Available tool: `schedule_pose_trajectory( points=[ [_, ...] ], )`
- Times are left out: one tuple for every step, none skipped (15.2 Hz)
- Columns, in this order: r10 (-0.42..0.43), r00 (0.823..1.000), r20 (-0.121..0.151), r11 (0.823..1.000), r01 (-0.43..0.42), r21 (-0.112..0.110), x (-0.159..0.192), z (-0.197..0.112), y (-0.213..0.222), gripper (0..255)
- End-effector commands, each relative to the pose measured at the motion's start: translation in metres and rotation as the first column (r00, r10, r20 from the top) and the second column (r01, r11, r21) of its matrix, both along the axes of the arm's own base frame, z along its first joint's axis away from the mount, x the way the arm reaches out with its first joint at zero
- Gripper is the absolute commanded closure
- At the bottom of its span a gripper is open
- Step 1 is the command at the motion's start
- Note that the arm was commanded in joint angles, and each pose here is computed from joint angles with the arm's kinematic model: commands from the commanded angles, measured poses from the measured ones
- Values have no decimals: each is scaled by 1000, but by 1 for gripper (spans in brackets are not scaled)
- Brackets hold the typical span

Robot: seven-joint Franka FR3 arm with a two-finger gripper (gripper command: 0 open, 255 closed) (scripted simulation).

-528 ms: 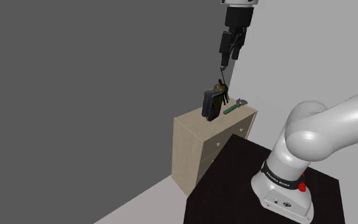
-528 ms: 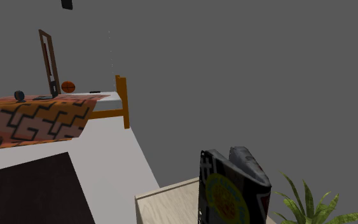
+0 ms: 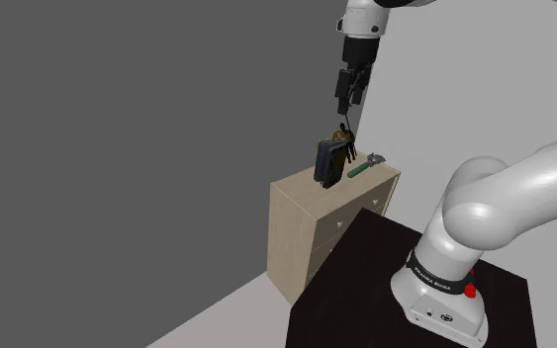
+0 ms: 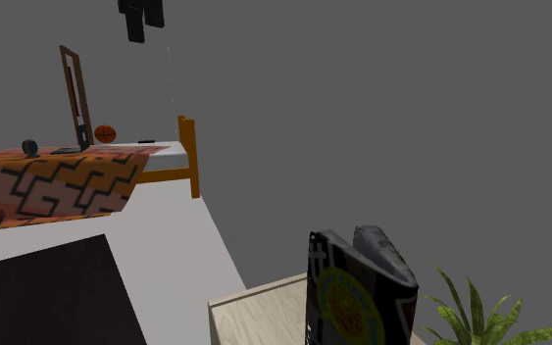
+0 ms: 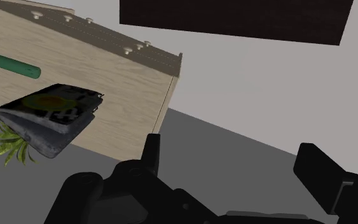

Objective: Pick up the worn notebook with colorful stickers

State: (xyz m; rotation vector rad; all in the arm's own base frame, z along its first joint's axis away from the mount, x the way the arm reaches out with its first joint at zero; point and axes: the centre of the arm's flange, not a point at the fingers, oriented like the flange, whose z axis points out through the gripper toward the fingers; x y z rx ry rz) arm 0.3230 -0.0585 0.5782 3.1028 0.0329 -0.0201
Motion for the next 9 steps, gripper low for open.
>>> schedule_pose_trajectory(
  points=[
    [9,1000,2,1000,-9,2,9,-14,-21,0],
    [14,1000,2,1000,-14,4,15,-22,-31,0],
    [18,1000,2,1000,-18,5,20,-30,-40,0],
    [22,1000,2,1000,-22,7,25,-38,-49,0],
    [26,1000,2,1000,-26,8,31,-46,-59,0],
    [31,1000,2,999,-31,10,36,-53,-68,0],
    [35,999,2,999,-35,11,42,-61,-77,0],
    [39,999,2,999,-39,13,47,-69,-86,0],
    [43,999,2,999,-43,14,53,-77,-96,0]
  ],
)
